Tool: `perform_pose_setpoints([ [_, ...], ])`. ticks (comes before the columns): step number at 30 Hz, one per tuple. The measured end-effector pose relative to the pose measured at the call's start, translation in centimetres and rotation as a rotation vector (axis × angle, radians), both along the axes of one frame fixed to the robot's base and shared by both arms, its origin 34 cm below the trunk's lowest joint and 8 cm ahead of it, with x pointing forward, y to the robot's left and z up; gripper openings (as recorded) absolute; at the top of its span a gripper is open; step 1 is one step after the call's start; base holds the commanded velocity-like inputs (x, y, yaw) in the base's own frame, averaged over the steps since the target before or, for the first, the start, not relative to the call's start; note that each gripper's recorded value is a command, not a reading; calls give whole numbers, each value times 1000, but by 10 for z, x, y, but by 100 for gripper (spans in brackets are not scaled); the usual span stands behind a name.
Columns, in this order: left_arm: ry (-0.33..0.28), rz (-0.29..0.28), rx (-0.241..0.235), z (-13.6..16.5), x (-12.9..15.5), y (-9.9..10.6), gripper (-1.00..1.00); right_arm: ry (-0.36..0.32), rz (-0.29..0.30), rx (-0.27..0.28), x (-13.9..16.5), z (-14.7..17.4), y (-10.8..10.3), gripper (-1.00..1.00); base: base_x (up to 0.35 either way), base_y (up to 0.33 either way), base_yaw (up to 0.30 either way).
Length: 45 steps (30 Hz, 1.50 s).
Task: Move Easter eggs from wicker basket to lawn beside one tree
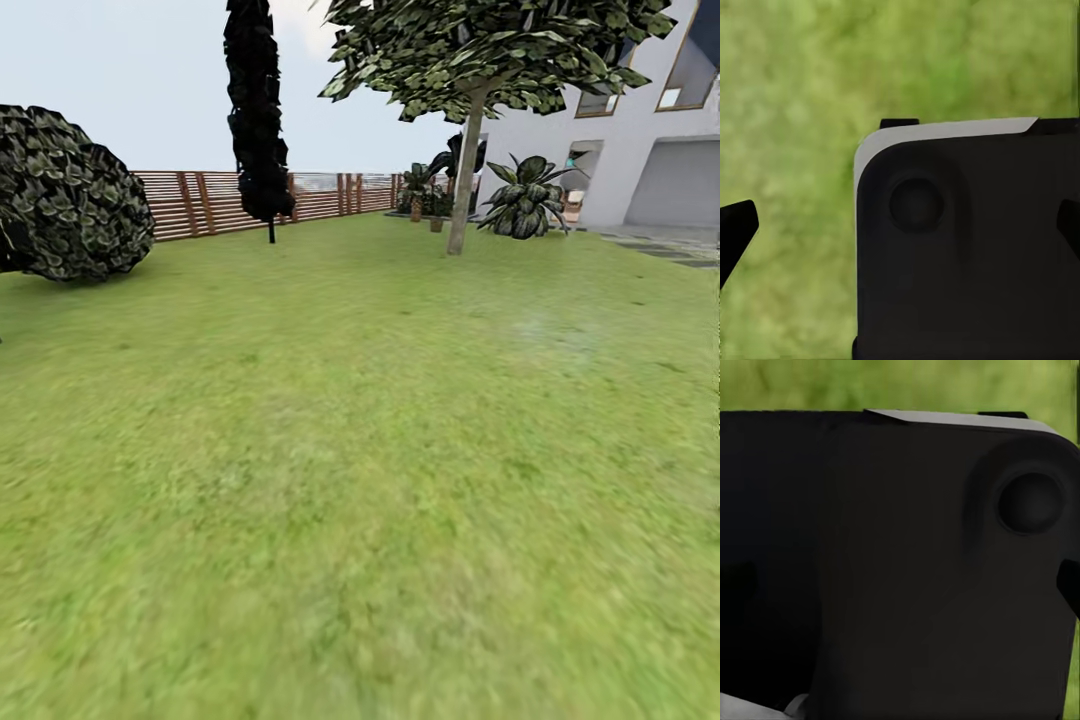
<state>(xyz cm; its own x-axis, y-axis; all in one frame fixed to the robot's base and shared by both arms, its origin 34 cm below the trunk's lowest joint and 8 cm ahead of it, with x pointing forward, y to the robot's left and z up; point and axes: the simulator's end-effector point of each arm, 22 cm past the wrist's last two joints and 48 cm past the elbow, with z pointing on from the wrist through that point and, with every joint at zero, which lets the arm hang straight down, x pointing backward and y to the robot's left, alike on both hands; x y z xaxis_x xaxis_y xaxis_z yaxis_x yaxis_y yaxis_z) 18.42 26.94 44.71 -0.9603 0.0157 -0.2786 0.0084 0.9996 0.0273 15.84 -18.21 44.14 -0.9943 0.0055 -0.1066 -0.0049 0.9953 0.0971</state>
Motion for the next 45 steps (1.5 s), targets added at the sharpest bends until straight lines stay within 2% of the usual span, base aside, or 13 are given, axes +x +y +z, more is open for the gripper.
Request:
perform_pose_setpoints([
  [28, 0, 0, 0, 0, 0, 0, 100, 9, -9, -3, -3, 0, -1, 100, 329, 0, -7],
  [45, 0, -2, 0, 0, 0, 0, 100, 8, -11, -5, -2, 0, -3, 100, 329, 0, -83],
])
